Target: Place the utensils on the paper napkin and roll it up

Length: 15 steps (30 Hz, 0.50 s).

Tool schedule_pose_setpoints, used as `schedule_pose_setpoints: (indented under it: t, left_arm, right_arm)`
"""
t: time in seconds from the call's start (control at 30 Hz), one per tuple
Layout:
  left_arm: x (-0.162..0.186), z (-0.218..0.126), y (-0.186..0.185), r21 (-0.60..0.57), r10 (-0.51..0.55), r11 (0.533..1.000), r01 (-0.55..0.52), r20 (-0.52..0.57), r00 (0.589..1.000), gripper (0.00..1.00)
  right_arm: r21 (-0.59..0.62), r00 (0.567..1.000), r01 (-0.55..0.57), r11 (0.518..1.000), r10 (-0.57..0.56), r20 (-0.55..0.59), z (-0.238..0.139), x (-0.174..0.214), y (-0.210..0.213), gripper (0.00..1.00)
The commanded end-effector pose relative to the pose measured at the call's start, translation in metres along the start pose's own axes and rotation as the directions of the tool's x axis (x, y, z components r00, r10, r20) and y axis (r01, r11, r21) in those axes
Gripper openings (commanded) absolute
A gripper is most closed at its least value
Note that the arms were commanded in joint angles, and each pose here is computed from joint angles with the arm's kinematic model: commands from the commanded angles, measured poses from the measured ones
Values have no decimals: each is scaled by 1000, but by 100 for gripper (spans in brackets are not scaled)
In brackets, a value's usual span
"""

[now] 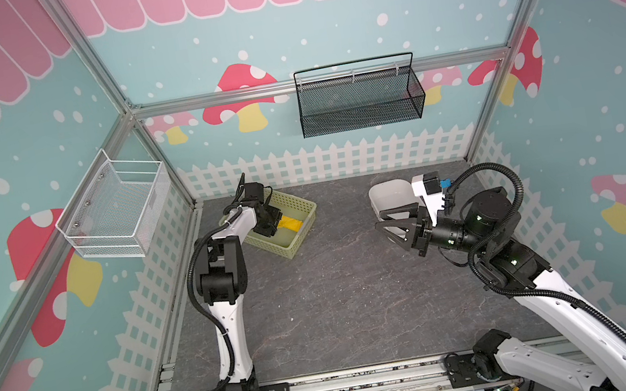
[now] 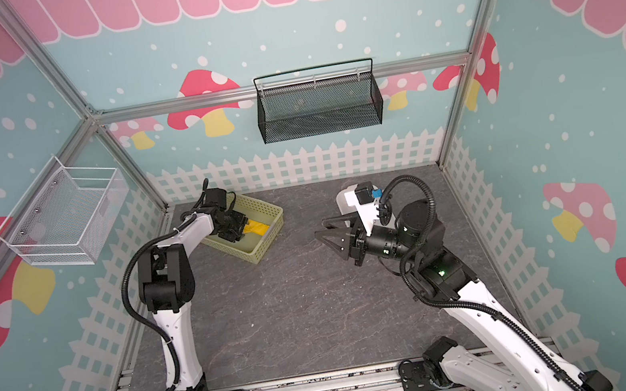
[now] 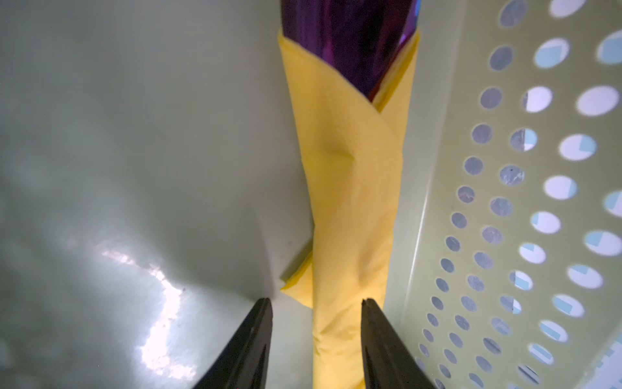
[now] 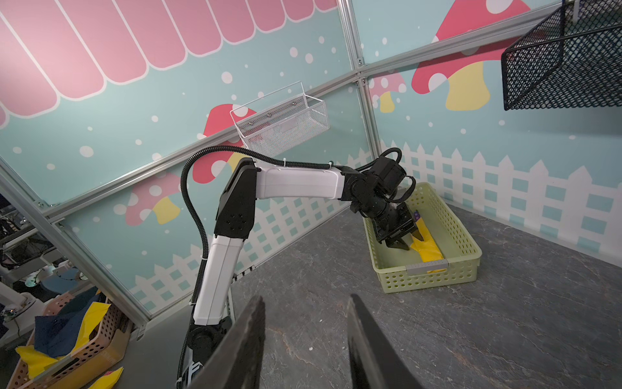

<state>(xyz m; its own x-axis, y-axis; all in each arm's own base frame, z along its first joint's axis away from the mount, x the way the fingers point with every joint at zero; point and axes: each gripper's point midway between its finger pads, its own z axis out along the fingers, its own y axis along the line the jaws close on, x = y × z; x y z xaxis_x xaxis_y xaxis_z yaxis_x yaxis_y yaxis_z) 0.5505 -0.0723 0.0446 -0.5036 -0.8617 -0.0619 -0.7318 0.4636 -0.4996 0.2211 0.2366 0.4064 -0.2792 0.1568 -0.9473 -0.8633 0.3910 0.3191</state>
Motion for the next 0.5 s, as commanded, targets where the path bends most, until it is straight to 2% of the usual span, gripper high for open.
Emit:
schedule_pose_setpoints:
  t: [0.0, 0.1, 0.17, 0.2, 0.3, 0.37, 0.4, 0.47]
  left_arm:
    - [-8, -30, -25, 39, 50, 998, -52, 51, 997, 47]
    - [-11, -49, -37, 63, 84, 994, -89, 77, 993, 51]
    - [-11, -62, -44, 79, 106, 990, -114, 94, 990, 71]
    - [-11, -70, -47, 87, 121, 988, -130, 102, 987, 77]
    - [-10, -89, -53, 103, 160, 979, -173, 125, 979, 84]
    - [-8, -104, -57, 117, 196, 970, -213, 141, 970, 86]
    - [-5, -110, -59, 121, 224, 963, -243, 150, 963, 97]
    - [-1, -122, -60, 119, 265, 951, -287, 169, 949, 100]
  right_arm:
    - [7, 1000, 14, 1000, -14, 24, -4, -7, 2, 42]
    - [16, 1000, 9, 1000, -9, 18, -3, -5, -1, 43]
    - [30, 1000, 3, 1000, -3, 12, -2, -3, -5, 45]
    - [41, 1000, 0, 999, -1, 11, -1, -2, -7, 46]
    - [94, 1000, -6, 996, 6, -2, 1, 3, -20, 50]
    - [146, 1000, -17, 989, 20, -16, 3, 8, -32, 54]
    - [178, 999, -22, 984, 27, -26, 3, 12, -39, 58]
    - [235, 999, -30, 972, 40, -37, 3, 17, -52, 65]
